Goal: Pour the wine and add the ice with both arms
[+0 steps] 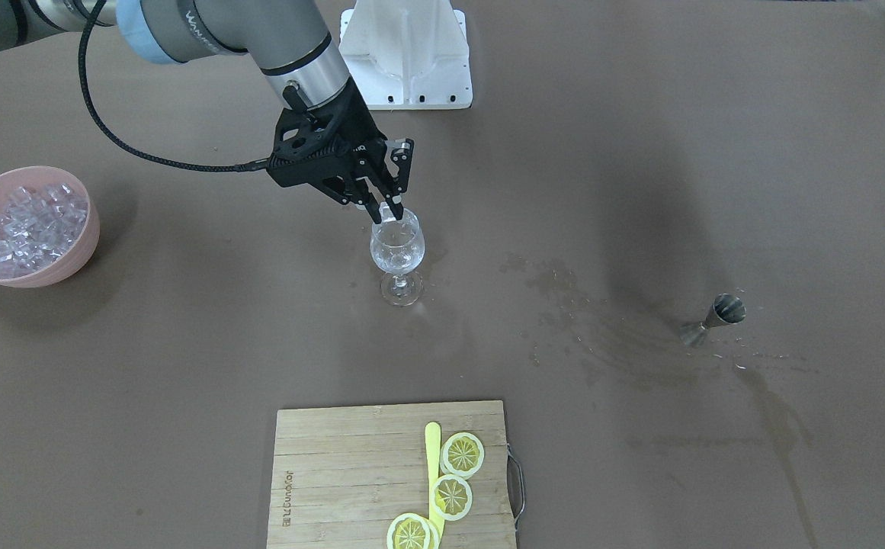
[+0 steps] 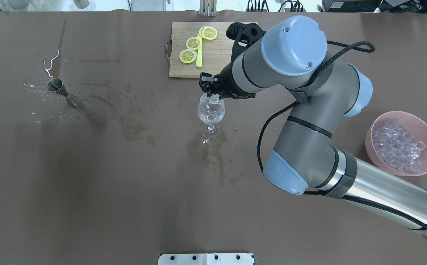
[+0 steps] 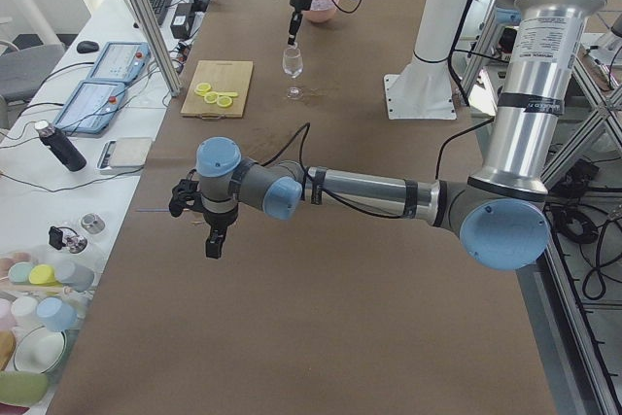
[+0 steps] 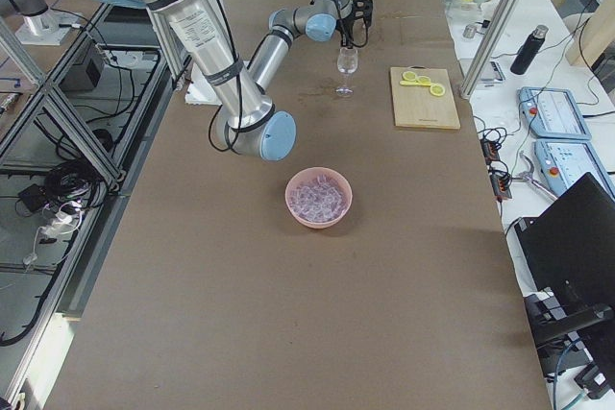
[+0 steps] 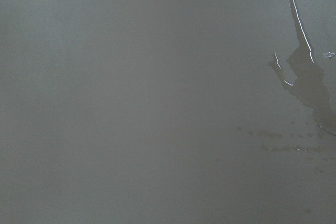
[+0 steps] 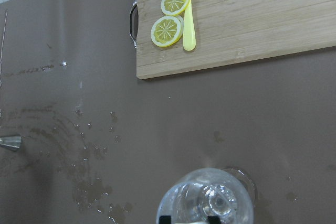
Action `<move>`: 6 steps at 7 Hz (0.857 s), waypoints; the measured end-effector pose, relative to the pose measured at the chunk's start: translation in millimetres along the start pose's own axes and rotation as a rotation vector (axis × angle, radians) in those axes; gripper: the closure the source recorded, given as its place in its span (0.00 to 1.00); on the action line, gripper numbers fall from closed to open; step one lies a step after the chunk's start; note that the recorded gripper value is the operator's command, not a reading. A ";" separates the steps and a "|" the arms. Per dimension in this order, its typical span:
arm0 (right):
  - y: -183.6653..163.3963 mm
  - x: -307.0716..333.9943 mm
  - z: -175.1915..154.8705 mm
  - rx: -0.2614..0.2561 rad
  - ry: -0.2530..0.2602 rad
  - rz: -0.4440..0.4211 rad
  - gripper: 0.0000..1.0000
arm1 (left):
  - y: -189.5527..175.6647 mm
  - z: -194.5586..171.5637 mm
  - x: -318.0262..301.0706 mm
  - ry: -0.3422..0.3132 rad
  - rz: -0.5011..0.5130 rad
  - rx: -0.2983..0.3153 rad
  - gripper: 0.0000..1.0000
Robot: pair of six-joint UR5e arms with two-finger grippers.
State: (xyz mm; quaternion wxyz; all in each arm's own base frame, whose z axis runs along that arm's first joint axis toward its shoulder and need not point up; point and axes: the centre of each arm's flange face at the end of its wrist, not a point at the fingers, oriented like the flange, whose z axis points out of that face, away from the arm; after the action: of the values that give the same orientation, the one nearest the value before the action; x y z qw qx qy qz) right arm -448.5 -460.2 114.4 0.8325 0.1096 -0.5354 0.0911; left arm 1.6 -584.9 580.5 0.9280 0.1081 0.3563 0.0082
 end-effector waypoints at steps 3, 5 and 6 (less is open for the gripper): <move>-0.1 0.4 0.9 0.001 0.002 -0.001 0.14 | 0.8 1.4 -1.3 -0.001 0.000 -0.003 0.02; 0.0 1.6 1.6 0.000 0.005 -0.001 0.01 | 0.2 1.6 -1.4 -0.001 0.000 -0.003 0.02; 0.0 1.5 1.3 0.000 0.004 -0.005 0.00 | -0.7 0.8 -0.9 0.000 0.002 0.001 0.02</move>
State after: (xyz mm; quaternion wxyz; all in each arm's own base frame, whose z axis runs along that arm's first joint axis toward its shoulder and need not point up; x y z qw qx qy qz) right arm -449.0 -460.6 116.3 0.8338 0.1108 -0.5334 0.0894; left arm 1.4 -585.8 581.6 0.9279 0.1091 0.3564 0.0090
